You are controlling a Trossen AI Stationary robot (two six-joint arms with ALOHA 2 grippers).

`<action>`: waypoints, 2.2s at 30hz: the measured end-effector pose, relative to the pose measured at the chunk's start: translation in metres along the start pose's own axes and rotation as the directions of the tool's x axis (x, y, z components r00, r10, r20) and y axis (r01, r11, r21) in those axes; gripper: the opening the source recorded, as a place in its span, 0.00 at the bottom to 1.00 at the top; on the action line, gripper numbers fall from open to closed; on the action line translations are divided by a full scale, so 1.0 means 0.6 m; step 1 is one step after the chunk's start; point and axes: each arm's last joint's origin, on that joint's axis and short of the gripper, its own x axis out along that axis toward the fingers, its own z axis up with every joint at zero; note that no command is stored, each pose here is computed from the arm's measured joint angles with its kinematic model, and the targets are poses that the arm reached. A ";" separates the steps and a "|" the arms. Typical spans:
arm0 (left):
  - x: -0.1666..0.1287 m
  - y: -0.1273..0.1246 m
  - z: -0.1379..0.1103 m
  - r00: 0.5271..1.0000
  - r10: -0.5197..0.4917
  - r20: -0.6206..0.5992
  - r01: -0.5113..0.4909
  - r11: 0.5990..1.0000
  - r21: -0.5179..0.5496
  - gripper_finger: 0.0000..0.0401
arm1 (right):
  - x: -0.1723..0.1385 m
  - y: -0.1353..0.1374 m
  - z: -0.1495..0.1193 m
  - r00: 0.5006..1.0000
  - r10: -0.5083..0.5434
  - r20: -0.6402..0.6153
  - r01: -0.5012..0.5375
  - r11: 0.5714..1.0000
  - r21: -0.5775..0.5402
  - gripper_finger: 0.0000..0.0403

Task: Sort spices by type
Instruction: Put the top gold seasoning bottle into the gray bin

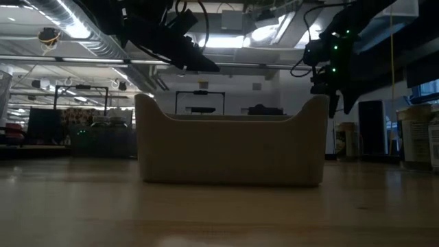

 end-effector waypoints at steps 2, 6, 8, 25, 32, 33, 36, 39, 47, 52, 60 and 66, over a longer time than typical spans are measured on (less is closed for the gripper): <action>0.000 0.000 0.000 1.000 0.000 0.000 0.000 1.000 -0.002 0.60 | 0.006 0.003 0.002 1.000 -0.003 -0.011 0.003 1.000 0.014 0.79; 0.000 0.000 0.000 1.000 0.000 0.000 0.000 1.000 -0.002 0.60 | 0.018 0.004 0.003 0.998 -0.055 -0.036 0.056 0.998 0.009 0.79; 0.000 0.000 0.000 1.000 0.000 0.000 0.000 1.000 -0.002 0.60 | 0.026 0.006 0.005 0.997 -0.062 -0.051 0.062 0.998 0.003 0.79; 0.000 0.000 0.000 1.000 0.000 0.000 0.000 1.000 -0.002 0.60 | 0.063 0.015 0.006 0.980 -0.137 -0.144 0.138 0.990 0.000 0.79; 0.000 0.000 0.000 1.000 0.000 -0.001 0.000 1.000 -0.003 0.60 | 0.064 0.016 0.007 0.984 -0.100 -0.146 0.101 0.995 0.005 0.79; 0.000 0.000 0.000 1.000 0.000 -0.001 0.000 1.000 -0.003 0.60 | 0.063 0.017 0.007 0.985 -0.095 -0.147 0.097 0.995 0.005 0.79; 0.000 0.000 0.000 1.000 0.000 -0.001 0.000 1.000 -0.002 0.60 | 0.063 0.018 0.007 0.986 -0.066 -0.154 0.066 0.998 -0.005 0.79; 0.000 0.000 0.000 1.000 0.000 -0.001 0.000 1.000 -0.003 0.60 | 0.063 0.018 0.007 0.987 -0.054 -0.154 0.054 0.999 -0.006 0.79; 0.000 0.000 0.000 1.000 0.000 0.000 0.000 1.000 -0.002 0.60 | 0.063 0.025 0.006 0.980 0.089 -0.177 -0.090 0.996 0.003 0.79; 0.000 0.000 0.000 1.000 0.000 -0.001 0.000 1.000 -0.002 0.60 | 0.064 0.030 0.004 0.966 0.169 -0.194 -0.171 0.985 0.004 0.79; 0.000 0.000 0.000 1.000 0.000 -0.001 0.000 1.000 -0.002 0.60 | 0.064 0.031 0.005 0.967 0.170 -0.189 -0.173 0.985 0.002 0.79; 0.000 0.000 0.000 1.000 -0.001 0.000 0.001 1.000 -0.002 0.60 | 0.064 0.031 0.004 0.963 0.184 -0.198 -0.187 0.982 0.003 0.79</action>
